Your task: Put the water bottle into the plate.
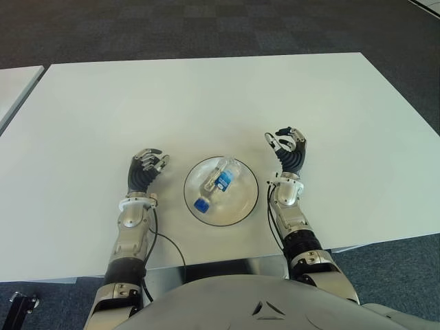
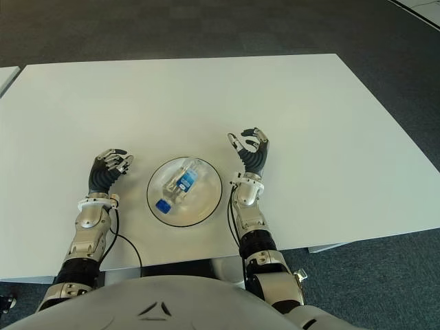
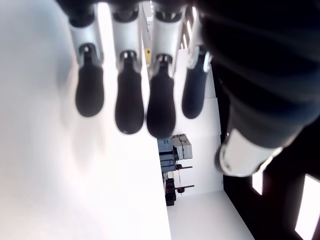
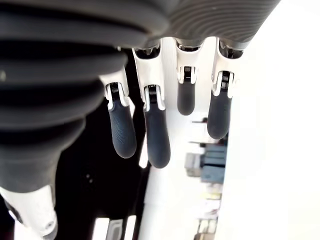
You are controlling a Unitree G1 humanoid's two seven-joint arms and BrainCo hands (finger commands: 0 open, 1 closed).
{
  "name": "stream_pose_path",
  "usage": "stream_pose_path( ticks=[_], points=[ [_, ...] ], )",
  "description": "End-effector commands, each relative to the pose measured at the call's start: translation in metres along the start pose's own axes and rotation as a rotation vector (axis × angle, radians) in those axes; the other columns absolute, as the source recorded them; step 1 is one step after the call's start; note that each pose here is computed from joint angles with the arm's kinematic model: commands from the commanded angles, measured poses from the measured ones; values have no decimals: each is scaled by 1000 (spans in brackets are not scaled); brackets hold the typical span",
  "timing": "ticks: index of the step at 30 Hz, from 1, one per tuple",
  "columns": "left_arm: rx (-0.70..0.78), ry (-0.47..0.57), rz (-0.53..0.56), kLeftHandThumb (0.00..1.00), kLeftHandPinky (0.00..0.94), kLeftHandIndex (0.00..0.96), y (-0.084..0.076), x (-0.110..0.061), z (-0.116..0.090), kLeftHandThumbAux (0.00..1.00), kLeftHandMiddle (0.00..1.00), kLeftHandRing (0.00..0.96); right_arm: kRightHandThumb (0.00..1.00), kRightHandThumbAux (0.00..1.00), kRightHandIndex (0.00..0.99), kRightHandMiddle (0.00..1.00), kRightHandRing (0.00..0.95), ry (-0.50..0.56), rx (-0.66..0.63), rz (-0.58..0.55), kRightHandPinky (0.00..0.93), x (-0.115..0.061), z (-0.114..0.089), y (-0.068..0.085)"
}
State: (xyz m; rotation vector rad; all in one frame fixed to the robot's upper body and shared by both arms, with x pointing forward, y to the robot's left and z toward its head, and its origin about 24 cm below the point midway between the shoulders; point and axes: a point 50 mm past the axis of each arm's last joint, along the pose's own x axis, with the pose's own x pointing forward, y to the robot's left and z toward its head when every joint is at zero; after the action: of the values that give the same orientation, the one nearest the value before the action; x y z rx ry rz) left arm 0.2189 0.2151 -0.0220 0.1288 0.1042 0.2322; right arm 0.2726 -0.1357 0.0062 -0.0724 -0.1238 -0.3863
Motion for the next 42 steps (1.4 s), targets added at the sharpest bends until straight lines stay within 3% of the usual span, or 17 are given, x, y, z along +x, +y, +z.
stream_pose_path(
  ticks=[1,17,22,32,42],
  points=[
    [19,33,13,708,619,435,1,-2,-4,713,664,645,850,677,436,598,849,36,26,0,868,0,-6,-2],
    [3,36,14,708,597,435,-1,-4,-2,712,649,624,849,677,433,584,867,108,1,87,873,0,-18,-13],
    [-10,41,14,708,600,435,-2,-5,-2,712,643,622,851,678,438,604,863,138,-47,197,866,5,-21,-20],
    [-24,54,18,707,586,434,-1,-7,-2,712,630,609,848,682,429,611,850,179,-88,292,855,8,-21,-25],
    [-35,52,5,708,612,435,-2,-7,-3,711,642,628,846,685,423,609,855,215,-76,315,859,10,-21,-27]
  ],
)
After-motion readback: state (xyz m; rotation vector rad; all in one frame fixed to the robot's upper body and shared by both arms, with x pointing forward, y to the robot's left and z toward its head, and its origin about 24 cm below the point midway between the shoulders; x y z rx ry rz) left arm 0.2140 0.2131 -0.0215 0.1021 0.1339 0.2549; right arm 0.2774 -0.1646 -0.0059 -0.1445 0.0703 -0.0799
